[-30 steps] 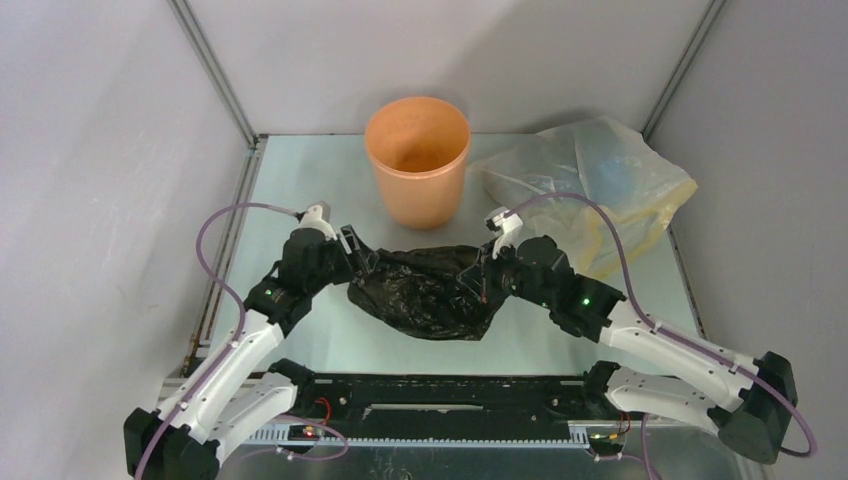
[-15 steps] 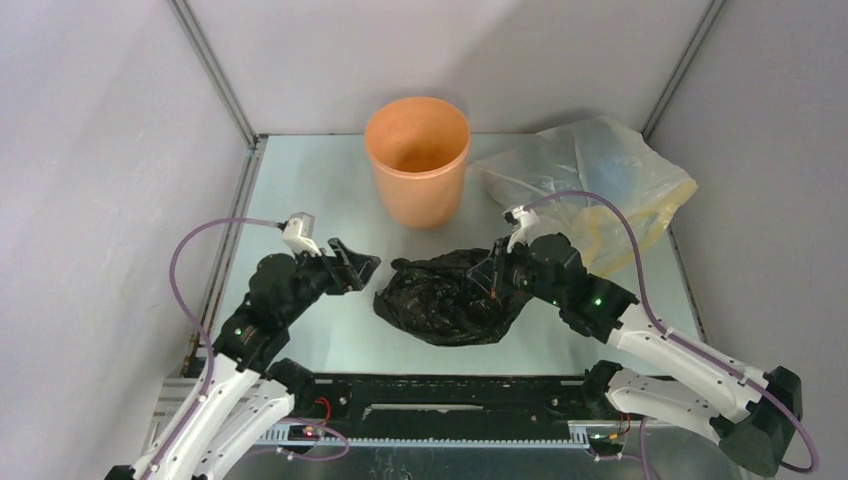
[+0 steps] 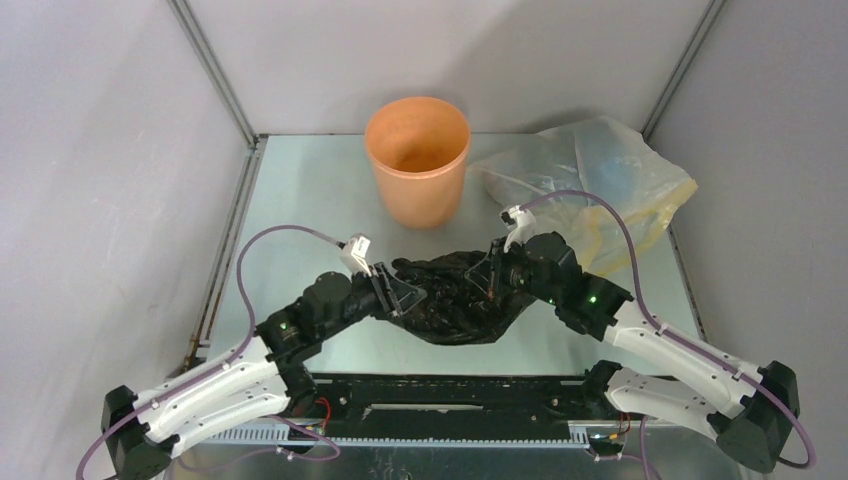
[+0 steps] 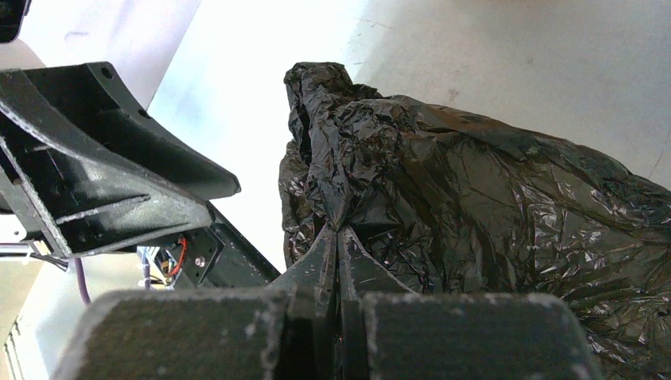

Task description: Put the trash bags into the trash bin

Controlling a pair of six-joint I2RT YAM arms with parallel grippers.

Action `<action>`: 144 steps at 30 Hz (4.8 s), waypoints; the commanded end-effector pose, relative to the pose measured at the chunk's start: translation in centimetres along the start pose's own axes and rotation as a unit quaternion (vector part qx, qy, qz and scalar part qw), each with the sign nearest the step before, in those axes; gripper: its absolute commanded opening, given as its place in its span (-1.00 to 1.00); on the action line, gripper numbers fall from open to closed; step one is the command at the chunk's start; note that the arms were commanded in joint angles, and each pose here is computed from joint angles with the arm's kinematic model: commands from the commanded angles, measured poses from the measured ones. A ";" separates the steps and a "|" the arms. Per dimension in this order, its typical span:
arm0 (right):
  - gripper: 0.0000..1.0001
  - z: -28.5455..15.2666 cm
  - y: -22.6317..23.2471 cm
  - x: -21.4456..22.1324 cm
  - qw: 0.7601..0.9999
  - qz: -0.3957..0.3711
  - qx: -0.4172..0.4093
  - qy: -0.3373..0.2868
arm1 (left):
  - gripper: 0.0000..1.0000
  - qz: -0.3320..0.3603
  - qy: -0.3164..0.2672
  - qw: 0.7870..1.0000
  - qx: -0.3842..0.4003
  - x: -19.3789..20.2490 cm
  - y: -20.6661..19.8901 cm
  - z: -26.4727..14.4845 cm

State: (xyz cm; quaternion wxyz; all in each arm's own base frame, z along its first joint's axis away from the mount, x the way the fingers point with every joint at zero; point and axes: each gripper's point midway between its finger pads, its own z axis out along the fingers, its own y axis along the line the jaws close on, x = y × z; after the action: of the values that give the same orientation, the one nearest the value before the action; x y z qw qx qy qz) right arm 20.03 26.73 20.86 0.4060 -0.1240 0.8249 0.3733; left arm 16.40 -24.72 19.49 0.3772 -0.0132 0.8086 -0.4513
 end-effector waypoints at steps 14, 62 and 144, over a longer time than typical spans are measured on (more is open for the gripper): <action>-1.00 -0.1 1.7 -0.3 0.999 -0.003 -0.030 -0.009 | -0.17 -0.128 -0.095 0.985 0.062 -2.5 -3.6 3.3; -1.00 -0.3 1.4 0.3 1.000 -0.013 -0.019 0.000 | -0.93 -0.130 -0.101 0.986 0.024 -0.7 -1.9 6.6; 0.88 -4.1 5.6 0.1 0.834 -0.486 -0.127 -0.228 | -1.00 0.004 -0.094 0.981 0.172 -14.2 -14.7 -7.7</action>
State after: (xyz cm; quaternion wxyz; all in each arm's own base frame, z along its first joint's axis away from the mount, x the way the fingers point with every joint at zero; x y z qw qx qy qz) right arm 14.05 26.78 21.43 0.6482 -0.4745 0.5350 0.2617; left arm 17.75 -22.81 39.20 0.4462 0.0004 0.6957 -0.5629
